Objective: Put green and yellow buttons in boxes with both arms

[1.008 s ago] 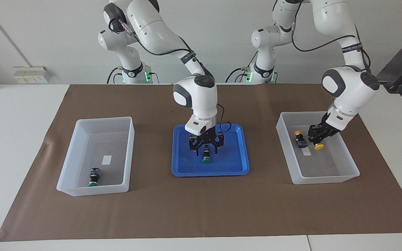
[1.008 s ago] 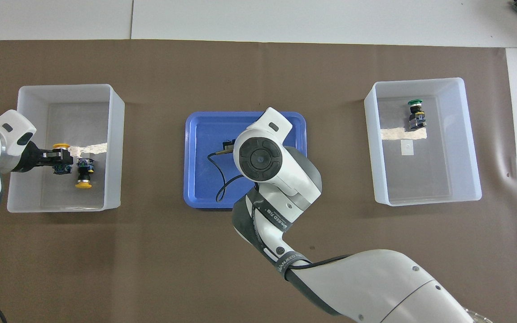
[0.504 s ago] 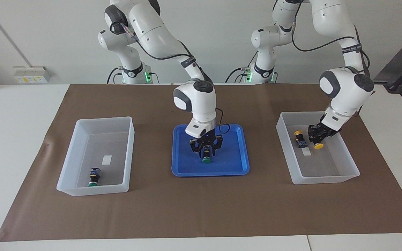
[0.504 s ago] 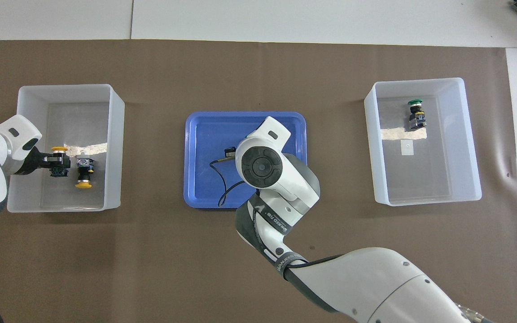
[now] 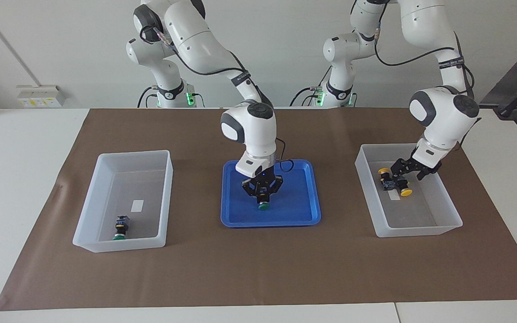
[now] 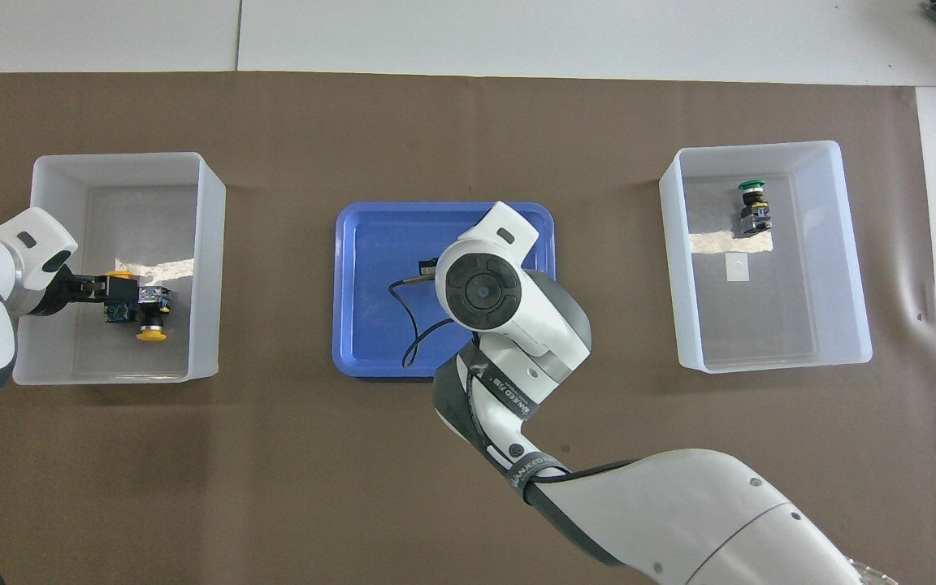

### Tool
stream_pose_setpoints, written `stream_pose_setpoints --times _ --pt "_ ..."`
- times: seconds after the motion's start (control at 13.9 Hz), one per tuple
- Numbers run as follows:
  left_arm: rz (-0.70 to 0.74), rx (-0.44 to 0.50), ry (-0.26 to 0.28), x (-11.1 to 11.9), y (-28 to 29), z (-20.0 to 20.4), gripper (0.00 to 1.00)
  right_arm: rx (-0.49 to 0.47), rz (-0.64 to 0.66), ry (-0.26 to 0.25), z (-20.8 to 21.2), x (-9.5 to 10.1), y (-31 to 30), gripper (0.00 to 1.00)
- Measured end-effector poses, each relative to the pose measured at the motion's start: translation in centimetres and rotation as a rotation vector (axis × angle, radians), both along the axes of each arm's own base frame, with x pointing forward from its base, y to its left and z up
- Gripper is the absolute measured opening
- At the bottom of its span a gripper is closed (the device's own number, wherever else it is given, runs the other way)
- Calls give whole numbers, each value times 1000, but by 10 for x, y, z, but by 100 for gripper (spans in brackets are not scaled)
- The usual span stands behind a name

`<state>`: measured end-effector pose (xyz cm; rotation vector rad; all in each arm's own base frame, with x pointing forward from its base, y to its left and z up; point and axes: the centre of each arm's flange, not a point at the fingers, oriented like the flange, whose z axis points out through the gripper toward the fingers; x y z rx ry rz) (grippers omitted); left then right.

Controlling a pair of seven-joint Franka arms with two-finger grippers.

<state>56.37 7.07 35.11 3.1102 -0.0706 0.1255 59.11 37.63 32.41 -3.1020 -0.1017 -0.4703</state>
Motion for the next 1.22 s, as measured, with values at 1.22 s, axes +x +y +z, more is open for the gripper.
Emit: stream_pose_setpoints --times 1.22 --pt "-143 39 91 -20 -120 215 100 -120 4 73 87 64 -339 32"
